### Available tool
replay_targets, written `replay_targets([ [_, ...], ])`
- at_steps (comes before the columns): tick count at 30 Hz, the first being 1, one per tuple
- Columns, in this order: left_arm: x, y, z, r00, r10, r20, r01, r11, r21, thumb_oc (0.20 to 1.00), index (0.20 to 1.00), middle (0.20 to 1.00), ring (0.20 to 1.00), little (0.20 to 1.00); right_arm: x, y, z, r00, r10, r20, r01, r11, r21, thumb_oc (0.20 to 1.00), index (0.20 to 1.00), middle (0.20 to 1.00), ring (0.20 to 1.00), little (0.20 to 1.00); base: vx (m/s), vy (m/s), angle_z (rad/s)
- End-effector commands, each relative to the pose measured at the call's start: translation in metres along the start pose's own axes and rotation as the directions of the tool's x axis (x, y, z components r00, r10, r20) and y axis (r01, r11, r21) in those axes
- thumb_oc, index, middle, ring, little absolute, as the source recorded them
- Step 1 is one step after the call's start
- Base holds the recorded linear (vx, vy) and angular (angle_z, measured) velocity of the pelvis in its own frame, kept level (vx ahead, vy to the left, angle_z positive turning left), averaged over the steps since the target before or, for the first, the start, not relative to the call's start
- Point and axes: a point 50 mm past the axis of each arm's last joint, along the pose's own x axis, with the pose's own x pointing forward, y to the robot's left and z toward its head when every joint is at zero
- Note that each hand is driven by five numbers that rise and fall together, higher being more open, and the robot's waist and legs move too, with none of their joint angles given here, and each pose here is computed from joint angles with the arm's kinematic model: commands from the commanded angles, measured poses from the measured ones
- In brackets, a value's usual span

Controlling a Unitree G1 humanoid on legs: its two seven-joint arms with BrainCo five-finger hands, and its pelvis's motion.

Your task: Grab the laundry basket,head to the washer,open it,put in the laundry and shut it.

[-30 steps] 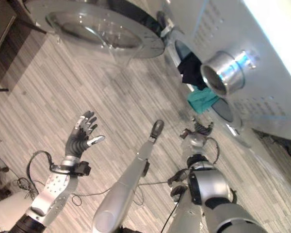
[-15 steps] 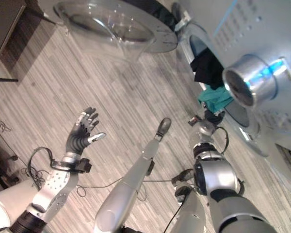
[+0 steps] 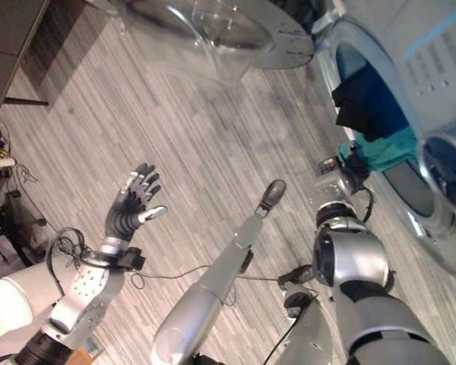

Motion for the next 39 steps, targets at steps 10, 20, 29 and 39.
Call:
replay_targets([
  [10,0.002,-0.006,0.013,0.996,-0.004,0.089,0.013,0.995,-0.1,1.0,1.0,1.0,1.0,1.0,0.0,0.024,0.116,0.915,0.132,0.381,-0.156,0.987,0.032,0.2,0.2,0.2,0.2,0.2,0.0,0.001,-0.01],
  [20,0.004,-0.005,0.011,0.997,0.002,0.077,0.006,0.994,-0.108,1.0,1.0,1.0,1.0,1.0,-0.024,0.06,0.111,0.871,0.259,0.418,-0.314,0.947,0.066,0.2,0.2,0.2,0.2,0.2,0.0,-0.011,-0.01],
  [29,0.003,0.003,0.015,0.998,-0.005,0.07,0.01,0.997,-0.073,1.0,1.0,1.0,1.0,1.0,-0.065,0.086,0.194,0.724,0.234,0.649,-0.422,0.894,0.148,0.2,0.2,0.2,0.2,0.2,0.02,-0.051,-0.04],
  [39,0.0,-0.002,0.016,0.997,-0.04,0.073,0.046,0.996,-0.077,1.0,1.0,1.0,1.0,1.0,-0.064,0.093,0.19,0.65,0.379,0.659,-0.352,0.919,-0.181,1.0,1.0,1.0,1.0,1.0,0.0,-0.006,-0.02],
])
